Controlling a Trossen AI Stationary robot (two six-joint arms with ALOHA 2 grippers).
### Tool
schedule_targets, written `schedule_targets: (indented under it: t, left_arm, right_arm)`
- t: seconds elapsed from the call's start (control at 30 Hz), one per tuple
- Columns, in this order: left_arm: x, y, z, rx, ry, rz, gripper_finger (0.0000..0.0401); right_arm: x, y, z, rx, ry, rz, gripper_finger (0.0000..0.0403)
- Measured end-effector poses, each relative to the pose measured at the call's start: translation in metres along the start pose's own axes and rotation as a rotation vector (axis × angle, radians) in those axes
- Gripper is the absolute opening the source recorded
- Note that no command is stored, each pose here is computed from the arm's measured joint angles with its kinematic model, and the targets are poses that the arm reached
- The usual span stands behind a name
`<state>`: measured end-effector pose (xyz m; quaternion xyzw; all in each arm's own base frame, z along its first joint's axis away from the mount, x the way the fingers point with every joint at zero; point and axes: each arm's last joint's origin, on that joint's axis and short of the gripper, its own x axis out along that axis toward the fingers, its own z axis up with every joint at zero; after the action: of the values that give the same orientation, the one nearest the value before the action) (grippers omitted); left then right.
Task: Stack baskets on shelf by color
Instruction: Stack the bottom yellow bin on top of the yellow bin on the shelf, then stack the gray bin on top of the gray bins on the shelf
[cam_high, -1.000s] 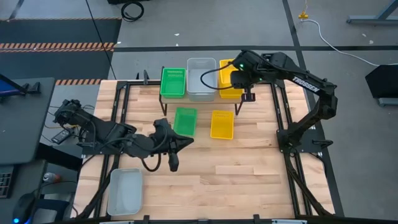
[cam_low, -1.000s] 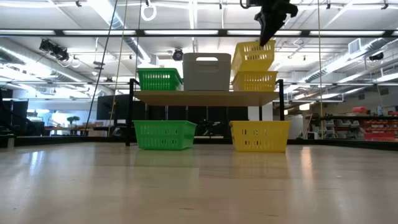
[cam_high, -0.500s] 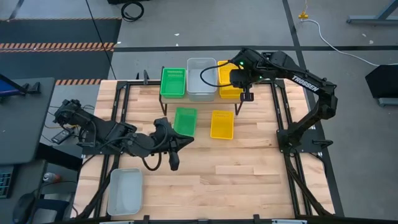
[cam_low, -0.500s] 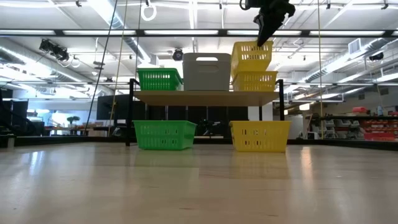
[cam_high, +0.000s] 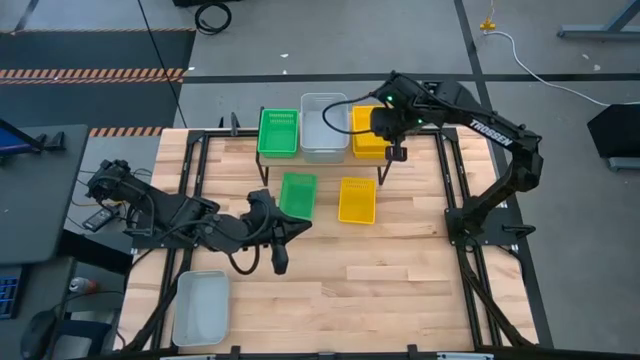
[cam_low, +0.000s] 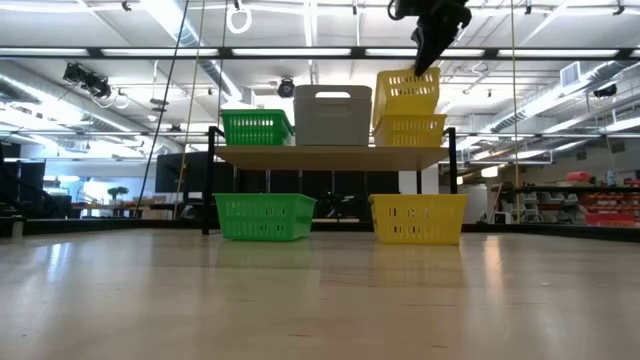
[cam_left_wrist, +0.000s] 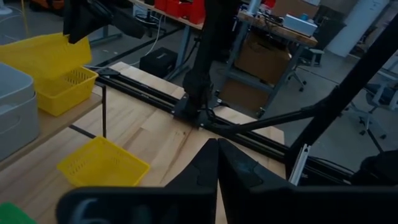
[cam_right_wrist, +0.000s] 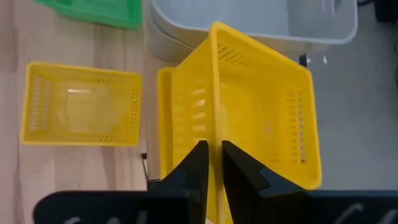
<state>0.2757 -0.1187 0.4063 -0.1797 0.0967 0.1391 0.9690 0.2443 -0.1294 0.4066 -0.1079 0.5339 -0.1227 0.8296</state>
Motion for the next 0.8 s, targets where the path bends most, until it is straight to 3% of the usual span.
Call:
schedule_targets:
  t: [0.43,0.6,0.8]
  left_arm:
    - [-0.0001,-0.0001,0.0,-0.017,0.0,-0.001,0.0013]
    - [-0.0001,-0.0001,0.0,-0.019,-0.001,-0.001,0.0009]
    - [-0.0004,0.0039,-0.0071,0.006,0.067,0.025,0.002]
  right_arm:
    - [0.0006,-0.0063,-0.0014,0.038,-0.017,-0.004,0.0104]
    - [0.0006,-0.0065,-0.0006,0.041,-0.024,-0.008,0.0107]
    - [-0.0031,-0.0022,-0.0033,0.175,-0.014,0.028,0.0106]
